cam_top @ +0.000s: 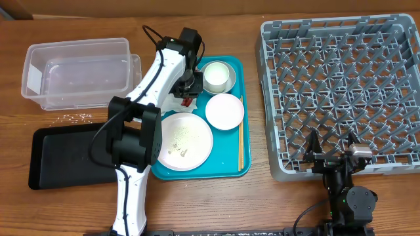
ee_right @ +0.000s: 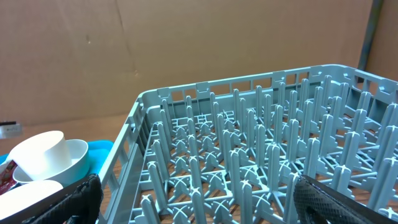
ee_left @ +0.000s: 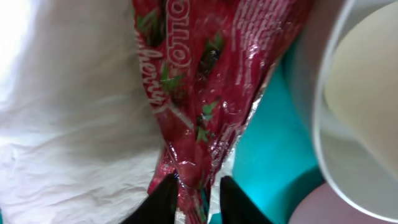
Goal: Sort waste into correct bins and load items into the dishwasher
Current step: 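Carry the red wrapper left and drop it into the clear bin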
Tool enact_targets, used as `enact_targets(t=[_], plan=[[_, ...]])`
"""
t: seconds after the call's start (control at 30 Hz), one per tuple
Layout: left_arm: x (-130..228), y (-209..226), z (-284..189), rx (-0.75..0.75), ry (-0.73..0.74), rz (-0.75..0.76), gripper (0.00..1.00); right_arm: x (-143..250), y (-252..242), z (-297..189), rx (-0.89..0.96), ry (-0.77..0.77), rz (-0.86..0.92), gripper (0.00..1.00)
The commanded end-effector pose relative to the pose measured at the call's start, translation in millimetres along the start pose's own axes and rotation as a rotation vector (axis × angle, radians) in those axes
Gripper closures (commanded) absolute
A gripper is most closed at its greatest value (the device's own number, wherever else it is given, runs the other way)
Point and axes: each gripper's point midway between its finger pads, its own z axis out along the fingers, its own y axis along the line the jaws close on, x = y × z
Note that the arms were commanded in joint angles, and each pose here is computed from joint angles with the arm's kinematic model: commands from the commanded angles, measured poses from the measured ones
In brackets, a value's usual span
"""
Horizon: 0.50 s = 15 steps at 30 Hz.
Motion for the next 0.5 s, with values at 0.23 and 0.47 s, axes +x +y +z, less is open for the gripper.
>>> enact_targets(t=[0.23,0.47], plan=[[1.2,-3.0,8.3,0.0,0.011,-0.008,0.95,1.3,-0.1,0.1,-0.003,-0.005,-0.004,0.0],[3.4,-3.1,-2.5,-0.001,0.026,-0.01,0.96,1.3,-0.2,0.1,-0.002,-0.005,-0.004,0.0]])
